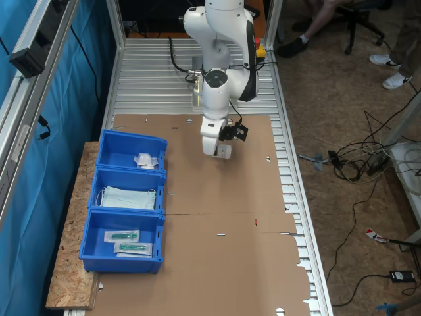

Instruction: Pick and place sorting task of medical equipment.

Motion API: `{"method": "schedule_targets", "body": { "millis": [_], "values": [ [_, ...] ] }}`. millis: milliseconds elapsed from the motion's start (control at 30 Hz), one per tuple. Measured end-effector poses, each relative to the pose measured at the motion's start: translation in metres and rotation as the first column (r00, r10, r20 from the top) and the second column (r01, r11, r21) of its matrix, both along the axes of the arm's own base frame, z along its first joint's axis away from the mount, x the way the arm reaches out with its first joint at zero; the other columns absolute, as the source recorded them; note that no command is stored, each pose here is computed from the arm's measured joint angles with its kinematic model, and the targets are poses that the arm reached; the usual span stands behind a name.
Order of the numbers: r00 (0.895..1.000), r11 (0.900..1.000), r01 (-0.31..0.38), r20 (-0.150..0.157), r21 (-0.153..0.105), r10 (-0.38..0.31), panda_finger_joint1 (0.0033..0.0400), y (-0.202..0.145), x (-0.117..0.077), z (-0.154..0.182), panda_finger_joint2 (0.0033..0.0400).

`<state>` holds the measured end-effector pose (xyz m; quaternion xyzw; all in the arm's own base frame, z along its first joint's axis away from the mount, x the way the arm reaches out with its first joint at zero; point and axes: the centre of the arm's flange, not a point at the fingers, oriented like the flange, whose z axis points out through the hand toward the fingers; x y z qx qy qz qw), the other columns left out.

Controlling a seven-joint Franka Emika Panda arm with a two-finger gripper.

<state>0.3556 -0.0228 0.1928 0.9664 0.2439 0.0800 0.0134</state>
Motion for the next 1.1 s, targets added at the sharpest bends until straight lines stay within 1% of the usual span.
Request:
{"method": "schedule_targets", "body": {
  "millis": [133,233,600,700,733,867,1000,1100],
  "values": [
    [1.000,1.0000,-0.005,0.007,0.007,0.005,0.0045,0.001,0.004,0.021,0.0045],
    [1.000,0.9998,-0.009,0.005,0.016,0.009,0.0045,0.002,0.006,0.037,0.0045],
    [0.999,0.9978,-0.023,-0.043,0.062,0.025,0.0046,0.006,0.013,0.100,0.0046],
    [0.998,0.9974,-0.023,-0.053,0.068,0.026,0.0046,0.003,0.015,0.117,0.0046],
    [0.998,0.9976,-0.022,-0.059,0.066,0.026,0.0046,-0.001,0.016,0.127,0.0046],
    [0.997,0.9988,-0.012,-0.072,0.046,0.016,0.0046,-0.016,0.019,0.144,0.0046],
    [0.996,0.9999,0.006,-0.087,0.011,-0.005,0.0046,-0.039,0.021,0.159,0.0046],
    [0.995,0.9994,0.032,-0.095,-0.015,-0.033,0.0047,-0.059,0.022,0.168,0.0047]
  ]
}}
